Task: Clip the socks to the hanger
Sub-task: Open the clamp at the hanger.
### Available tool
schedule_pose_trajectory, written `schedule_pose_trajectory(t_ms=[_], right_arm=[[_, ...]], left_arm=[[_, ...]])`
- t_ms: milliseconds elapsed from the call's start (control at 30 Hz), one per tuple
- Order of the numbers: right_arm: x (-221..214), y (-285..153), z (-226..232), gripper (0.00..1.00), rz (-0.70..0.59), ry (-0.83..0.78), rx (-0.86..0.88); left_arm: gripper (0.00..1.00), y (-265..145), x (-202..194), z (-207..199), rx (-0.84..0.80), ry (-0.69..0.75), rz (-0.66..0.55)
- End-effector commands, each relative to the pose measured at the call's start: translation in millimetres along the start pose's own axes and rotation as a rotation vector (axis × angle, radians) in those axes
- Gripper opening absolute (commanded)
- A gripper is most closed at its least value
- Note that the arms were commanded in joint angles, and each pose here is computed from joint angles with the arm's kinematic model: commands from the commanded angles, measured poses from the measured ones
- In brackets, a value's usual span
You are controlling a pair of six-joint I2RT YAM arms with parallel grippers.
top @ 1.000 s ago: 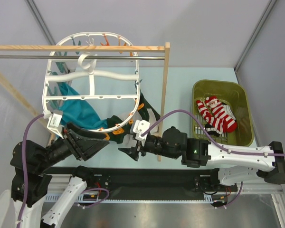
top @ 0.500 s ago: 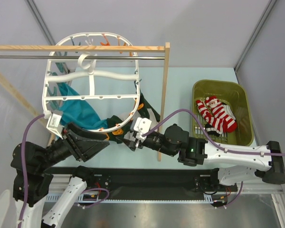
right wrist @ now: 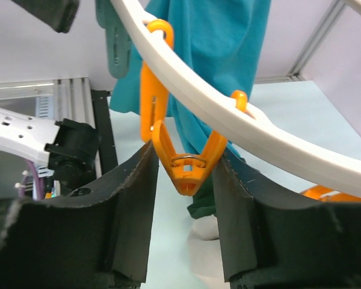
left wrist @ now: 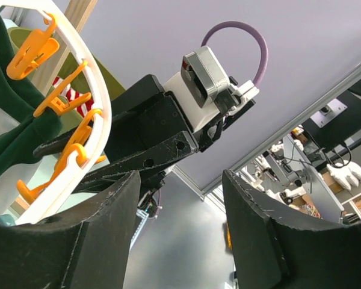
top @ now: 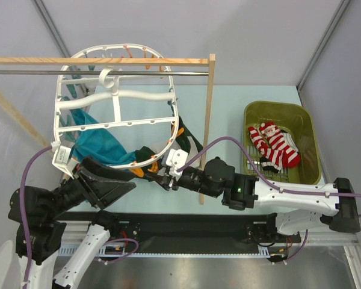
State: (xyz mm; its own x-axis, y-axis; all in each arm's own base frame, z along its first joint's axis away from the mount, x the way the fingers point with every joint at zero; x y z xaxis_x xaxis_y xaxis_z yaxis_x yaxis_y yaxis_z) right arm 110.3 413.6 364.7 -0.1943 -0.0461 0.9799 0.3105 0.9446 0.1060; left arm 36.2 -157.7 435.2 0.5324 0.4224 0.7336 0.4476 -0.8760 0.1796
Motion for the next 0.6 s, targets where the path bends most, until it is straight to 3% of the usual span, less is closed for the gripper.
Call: schedule_pose_trajectory(t_ms=[0,167,400,567], right_arm=[[22.8,-1.4,6.5,0.44,-0.054,0.055,0.056],[19.7,-11.7,8.3,0.51,-0.018,0.12,0.068],[28.1,-19.9,-7.3,0.46,-0.068,0.192,0.009],[32.8,-19.4,-5.5,0.27,-0.067,0.241,0.042]], left_arm=[[0.63,0.0,1.4,-6.1,-0.022,-0.013,0.003],[0.66,0.7,-3.0,-9.0,-0.061,-0.017,0.027],[0.68,-1.1,-2.1,-11.1,-0.065,-0.014,0.011],[0.7,-8.1,-3.1,-15.8,-0.048,0.009,0.002]])
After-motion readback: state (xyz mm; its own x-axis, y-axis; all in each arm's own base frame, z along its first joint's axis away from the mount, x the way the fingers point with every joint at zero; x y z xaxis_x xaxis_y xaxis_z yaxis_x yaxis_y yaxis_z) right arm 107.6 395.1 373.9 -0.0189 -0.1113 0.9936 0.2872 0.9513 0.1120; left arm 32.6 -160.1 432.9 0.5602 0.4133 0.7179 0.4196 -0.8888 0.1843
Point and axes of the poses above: each gripper's point midway between its finger pads, its own y axis out along the fingers, its own z axis along the line the jaws close on, x = y × z, the point moved 1 cm from there along -y, back along the fingers, and after that the axes turned 1 degree about y, right-handed, at the moved point
